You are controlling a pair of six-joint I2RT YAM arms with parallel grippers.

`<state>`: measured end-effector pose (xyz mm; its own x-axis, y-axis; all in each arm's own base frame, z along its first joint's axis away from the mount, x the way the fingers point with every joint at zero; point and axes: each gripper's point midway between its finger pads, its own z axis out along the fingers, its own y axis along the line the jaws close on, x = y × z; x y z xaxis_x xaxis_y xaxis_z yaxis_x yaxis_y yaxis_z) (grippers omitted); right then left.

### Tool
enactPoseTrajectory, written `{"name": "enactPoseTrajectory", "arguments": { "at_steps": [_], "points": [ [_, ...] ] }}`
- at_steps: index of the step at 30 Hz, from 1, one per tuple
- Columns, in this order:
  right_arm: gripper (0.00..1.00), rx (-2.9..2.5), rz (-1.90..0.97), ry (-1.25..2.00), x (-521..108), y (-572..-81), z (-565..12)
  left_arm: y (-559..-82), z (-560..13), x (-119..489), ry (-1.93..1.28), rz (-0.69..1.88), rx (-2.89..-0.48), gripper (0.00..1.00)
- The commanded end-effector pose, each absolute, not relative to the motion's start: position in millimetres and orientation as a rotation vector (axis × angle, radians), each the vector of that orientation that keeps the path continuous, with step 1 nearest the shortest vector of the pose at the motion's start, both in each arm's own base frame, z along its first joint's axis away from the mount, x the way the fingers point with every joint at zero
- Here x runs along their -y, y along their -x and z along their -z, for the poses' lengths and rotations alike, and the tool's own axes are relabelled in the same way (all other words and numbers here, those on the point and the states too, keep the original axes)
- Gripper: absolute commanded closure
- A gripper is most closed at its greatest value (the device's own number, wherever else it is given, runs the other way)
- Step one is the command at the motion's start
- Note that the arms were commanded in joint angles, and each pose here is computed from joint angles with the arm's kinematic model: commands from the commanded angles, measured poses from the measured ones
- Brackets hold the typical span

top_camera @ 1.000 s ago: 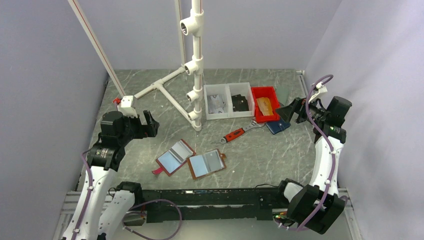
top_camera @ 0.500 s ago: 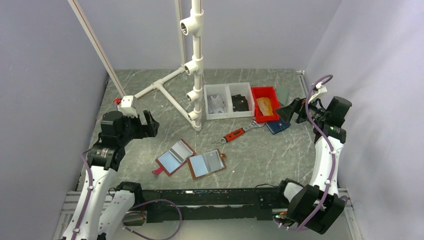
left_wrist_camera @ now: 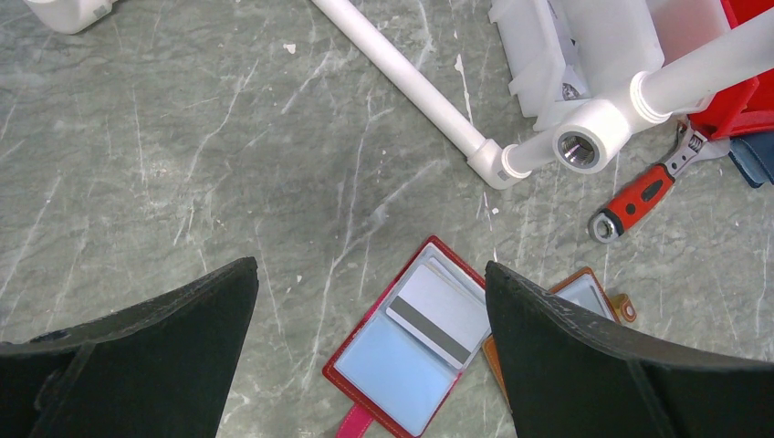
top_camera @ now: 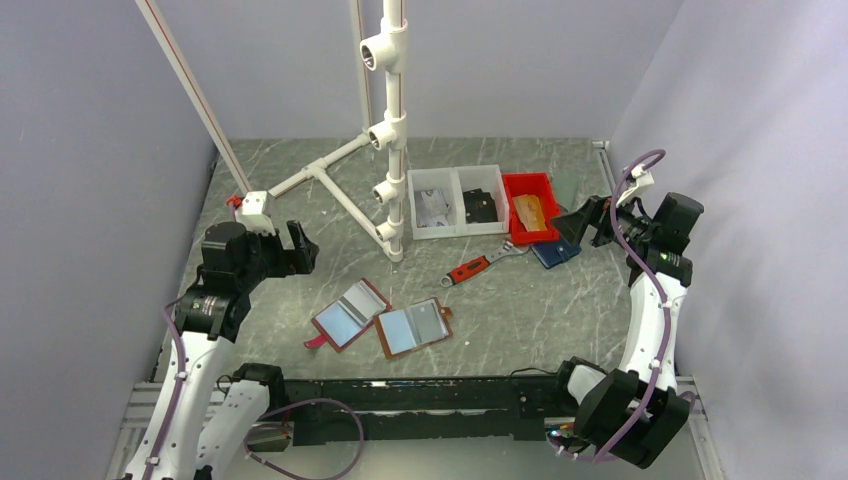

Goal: Take the credit cards out of the card holder
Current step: Reset both arms

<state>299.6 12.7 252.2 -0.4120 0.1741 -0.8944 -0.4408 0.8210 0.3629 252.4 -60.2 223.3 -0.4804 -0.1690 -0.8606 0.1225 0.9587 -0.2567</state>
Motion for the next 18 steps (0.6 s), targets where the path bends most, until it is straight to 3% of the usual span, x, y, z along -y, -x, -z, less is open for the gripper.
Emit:
{"name": "enactPoseTrajectory", "arguments": {
  "at_steps": [1, 18],
  "points": [
    [0.00, -1.834, -0.671, 0.253, -13.5, -300.8, -268.2, -254.2, -230.3, 62.1, -0.003, 0.346, -2.006, 0.01],
    [0.00, -1.834, -0.666, 0.248, -12.6, -301.2, -268.6, -254.0, -230.2, 61.8, -0.002, 0.344, -2.007, 0.01]
  ]
}}
